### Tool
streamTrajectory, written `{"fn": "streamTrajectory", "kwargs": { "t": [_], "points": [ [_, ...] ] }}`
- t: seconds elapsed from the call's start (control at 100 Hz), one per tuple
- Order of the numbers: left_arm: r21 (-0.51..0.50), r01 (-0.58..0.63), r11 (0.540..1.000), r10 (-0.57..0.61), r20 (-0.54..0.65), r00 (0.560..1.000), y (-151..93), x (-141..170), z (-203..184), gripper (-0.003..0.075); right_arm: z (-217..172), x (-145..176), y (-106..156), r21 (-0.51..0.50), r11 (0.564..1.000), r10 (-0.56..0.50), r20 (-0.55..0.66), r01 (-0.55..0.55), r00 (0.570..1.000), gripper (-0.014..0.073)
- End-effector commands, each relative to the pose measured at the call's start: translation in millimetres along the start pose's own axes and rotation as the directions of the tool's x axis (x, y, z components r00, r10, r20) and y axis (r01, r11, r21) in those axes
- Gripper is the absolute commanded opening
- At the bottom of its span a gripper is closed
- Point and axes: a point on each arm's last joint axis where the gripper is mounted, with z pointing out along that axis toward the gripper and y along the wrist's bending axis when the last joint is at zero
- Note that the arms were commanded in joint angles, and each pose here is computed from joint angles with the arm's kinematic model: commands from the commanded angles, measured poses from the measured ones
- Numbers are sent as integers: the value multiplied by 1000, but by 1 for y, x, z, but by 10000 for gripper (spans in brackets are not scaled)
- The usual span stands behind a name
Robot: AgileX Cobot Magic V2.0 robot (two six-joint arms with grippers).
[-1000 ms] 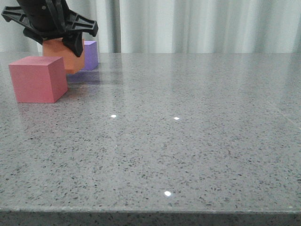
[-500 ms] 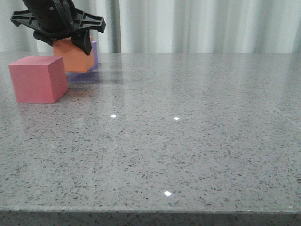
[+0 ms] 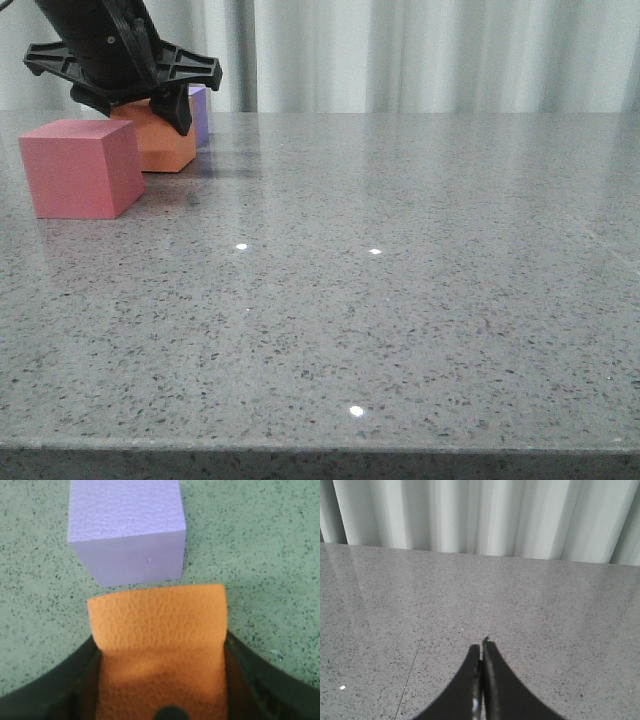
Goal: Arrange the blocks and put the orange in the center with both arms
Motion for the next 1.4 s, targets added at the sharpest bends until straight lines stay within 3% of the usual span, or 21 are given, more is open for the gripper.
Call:
{"fn": "streamTrajectory", "kwargs": {
  "t": [0.0, 0.08, 0.26, 0.35, 0.57, 0.84, 1.16, 1.39],
  "points": [
    [35, 9, 999, -13, 110, 994, 0, -21, -23, 80, 0, -15, 1, -7, 1000, -18, 91, 19, 996, -68],
    [36, 9, 999, -13, 112, 994, 0, -22, -23, 178, 0, -15, 1, -7, 1000, -18, 91, 19, 996, -68],
    [41, 12, 999, -17, 116, 993, 0, -22, -23, 561, 0, -15, 1, -7, 1000, -18, 91, 19, 996, -68],
    [40, 13, 999, -17, 114, 993, 0, -22, -23, 645, 0, -15, 1, -7, 1000, -18, 91, 19, 996, -68],
    [50, 33, 998, -41, 164, 986, 4, -33, -51, 648, 0, -15, 1, -7, 1000, -18, 91, 19, 996, -68],
    [90, 59, 994, -83, 299, 951, 18, -42, -129, 648, 0, -15, 1, -7, 1000, -18, 91, 19, 996, -68],
    [185, 44, 982, -123, 439, 890, 40, 21, -209, 636, 0, -15, 1, -7, 1000, -18, 91, 19, 996, -68],
    [198, 23, 980, -118, 486, 866, 57, 80, -242, 552, 0, -15, 1, -7, 1000, -18, 91, 19, 996, -68]
  ]
}}
